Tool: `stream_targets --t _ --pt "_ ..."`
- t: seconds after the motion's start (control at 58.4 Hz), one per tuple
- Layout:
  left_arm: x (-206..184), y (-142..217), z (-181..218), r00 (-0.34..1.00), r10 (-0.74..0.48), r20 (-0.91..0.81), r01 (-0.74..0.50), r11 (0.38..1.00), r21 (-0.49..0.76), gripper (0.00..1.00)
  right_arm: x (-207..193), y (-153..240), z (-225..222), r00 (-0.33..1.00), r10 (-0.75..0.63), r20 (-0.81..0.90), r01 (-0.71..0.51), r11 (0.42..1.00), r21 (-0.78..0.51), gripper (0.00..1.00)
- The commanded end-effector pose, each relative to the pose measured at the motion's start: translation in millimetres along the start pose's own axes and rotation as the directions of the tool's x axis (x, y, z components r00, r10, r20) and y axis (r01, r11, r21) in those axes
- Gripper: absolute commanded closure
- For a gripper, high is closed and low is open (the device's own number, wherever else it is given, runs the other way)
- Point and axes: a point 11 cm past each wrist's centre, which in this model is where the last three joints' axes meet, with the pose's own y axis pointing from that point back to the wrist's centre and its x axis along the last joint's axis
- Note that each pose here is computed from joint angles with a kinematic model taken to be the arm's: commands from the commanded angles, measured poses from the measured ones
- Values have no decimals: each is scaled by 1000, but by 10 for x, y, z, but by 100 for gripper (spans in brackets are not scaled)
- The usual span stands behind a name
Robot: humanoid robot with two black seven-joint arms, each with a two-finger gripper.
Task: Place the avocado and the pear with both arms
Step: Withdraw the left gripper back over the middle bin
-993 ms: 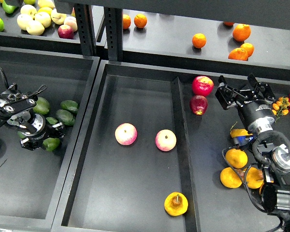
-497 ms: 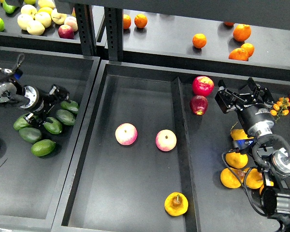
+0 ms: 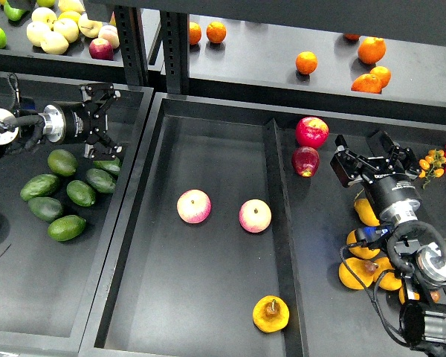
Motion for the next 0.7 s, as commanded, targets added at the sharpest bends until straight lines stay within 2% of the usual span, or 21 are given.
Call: stream_targets --t 0.0,0.171,0.462,0.685 --pt "-217 -46 -323 983 -137 -122 128 988 -83 1 75 90 -8 998 6 -61 -8 999 -38 1" --pt "-331 -38 -729 938 -231 -258 190 966 -172 1 200 242 -58 990 20 -138 -31 996 -79 1" --pt "-380 86 -1334 850 -294 -437 178 942 -286 1 417 523 -168 971 73 -226 -107 984 -141 1" --pt "-181 365 -1639 832 -236 -502 94 952 -293 1 531 720 -238 940 119 -319 -206 946 -252 1"
